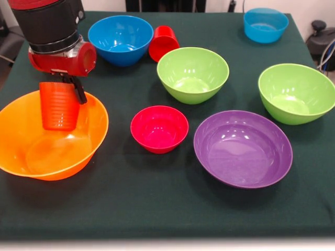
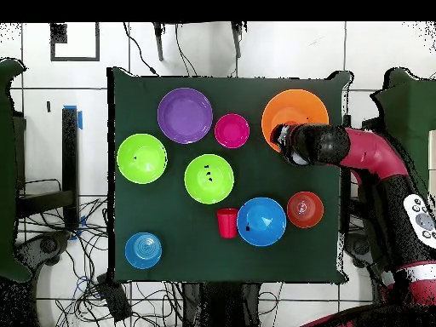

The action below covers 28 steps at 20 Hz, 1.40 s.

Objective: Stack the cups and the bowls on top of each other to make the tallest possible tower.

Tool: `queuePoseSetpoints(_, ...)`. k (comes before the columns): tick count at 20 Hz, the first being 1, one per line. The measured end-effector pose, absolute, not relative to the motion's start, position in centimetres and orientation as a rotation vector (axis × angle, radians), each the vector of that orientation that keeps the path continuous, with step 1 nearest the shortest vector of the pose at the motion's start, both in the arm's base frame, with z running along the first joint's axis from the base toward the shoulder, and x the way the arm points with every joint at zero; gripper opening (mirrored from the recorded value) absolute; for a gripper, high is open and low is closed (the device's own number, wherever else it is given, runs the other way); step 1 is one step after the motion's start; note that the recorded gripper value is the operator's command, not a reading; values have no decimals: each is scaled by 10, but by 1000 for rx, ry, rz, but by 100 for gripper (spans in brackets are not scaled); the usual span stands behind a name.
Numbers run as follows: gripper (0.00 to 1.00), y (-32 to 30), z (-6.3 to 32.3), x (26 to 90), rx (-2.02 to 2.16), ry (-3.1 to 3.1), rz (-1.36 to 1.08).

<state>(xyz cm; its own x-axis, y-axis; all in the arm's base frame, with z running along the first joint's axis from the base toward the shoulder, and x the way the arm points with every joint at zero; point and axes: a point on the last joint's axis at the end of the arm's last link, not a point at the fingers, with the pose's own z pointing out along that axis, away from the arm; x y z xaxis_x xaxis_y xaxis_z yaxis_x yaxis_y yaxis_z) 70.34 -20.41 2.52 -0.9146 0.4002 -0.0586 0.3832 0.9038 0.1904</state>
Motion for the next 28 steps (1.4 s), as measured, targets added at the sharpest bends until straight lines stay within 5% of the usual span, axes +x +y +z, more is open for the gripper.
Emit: queuePoseSetpoints(28,0,-235,41,753,761,2983,272)
